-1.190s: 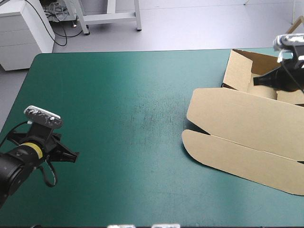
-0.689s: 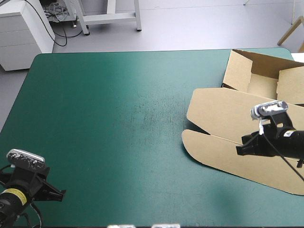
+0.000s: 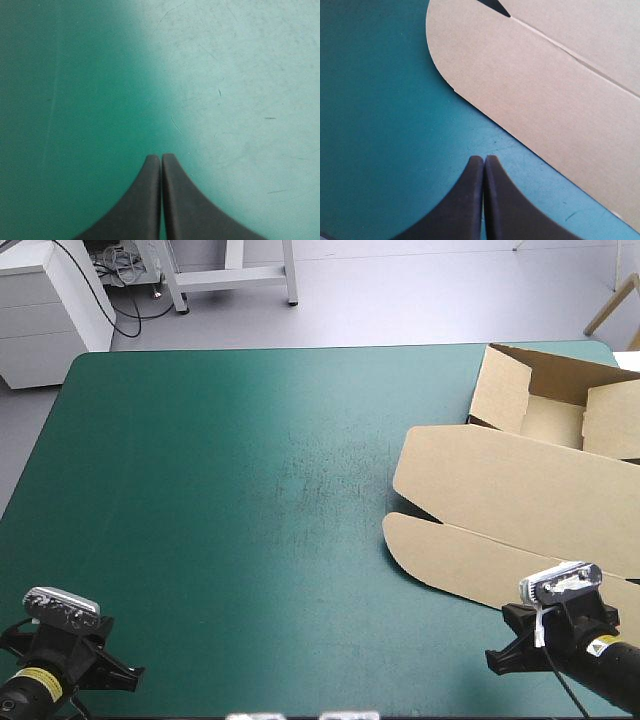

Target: Fold the box

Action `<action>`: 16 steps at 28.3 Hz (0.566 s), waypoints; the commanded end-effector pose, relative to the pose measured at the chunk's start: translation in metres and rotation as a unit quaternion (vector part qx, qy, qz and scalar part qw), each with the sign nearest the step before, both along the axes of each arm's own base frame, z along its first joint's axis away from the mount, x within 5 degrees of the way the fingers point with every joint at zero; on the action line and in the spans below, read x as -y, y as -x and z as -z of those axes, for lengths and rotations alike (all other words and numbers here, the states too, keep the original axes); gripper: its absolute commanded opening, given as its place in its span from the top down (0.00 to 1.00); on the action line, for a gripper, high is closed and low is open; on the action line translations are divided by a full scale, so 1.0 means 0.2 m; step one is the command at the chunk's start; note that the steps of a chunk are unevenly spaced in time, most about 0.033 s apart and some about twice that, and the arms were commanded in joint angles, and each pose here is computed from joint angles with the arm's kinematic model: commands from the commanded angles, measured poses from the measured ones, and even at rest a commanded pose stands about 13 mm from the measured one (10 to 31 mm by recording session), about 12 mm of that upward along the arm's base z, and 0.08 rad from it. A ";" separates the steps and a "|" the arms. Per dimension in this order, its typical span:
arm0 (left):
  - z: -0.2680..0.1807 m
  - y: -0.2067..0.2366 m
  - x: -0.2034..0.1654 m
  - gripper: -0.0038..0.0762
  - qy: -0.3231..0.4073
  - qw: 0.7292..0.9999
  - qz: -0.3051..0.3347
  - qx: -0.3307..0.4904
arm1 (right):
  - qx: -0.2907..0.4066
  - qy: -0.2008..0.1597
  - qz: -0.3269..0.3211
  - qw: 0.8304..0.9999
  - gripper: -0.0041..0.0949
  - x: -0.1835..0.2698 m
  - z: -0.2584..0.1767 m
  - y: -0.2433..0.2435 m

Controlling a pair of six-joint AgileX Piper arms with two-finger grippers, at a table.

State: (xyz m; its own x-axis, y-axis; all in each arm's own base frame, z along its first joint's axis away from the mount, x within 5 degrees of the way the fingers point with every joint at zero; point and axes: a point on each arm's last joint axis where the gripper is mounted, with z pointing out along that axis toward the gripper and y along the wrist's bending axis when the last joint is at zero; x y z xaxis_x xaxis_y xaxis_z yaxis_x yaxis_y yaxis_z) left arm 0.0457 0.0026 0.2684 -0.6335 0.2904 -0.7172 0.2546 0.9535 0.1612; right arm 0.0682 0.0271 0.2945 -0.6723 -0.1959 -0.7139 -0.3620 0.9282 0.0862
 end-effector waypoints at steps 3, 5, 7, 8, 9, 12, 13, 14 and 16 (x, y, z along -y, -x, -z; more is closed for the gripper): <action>-0.04 -0.01 0.01 0.96 0.005 1.000 0.003 0.024 | 0.046 -0.015 0.016 0.999 0.98 -0.01 -0.02 0.01; -0.04 -0.01 0.00 0.96 0.001 1.000 0.000 0.017 | 0.047 -0.013 0.016 0.999 0.98 -0.01 -0.02 0.01; -0.03 0.00 0.00 0.96 -0.004 1.000 -0.003 0.006 | 0.046 -0.009 0.017 0.999 0.98 0.00 -0.02 0.01; -0.02 0.00 -0.01 0.96 -0.008 1.000 -0.006 -0.004 | 0.044 -0.004 0.020 0.999 0.98 0.00 -0.02 0.01; -0.02 0.00 -0.01 0.96 -0.009 1.000 -0.007 -0.008 | 0.044 -0.003 0.021 0.999 0.98 0.00 -0.02 0.01; -0.02 0.00 -0.01 0.96 -0.009 1.000 -0.007 -0.008 | 0.043 0.002 0.022 0.999 0.98 0.01 -0.02 0.01; -0.02 0.00 -0.01 0.96 -0.009 1.000 -0.007 -0.008 | 0.043 0.002 0.022 0.999 0.98 0.01 -0.02 0.01; -0.02 0.00 -0.01 0.96 -0.009 1.000 -0.007 -0.008 | 0.043 0.002 0.022 0.999 0.98 0.01 -0.02 0.01; -0.02 0.00 -0.01 0.96 -0.009 1.000 -0.007 -0.008 | 0.043 0.002 0.022 0.999 0.98 0.01 -0.02 0.01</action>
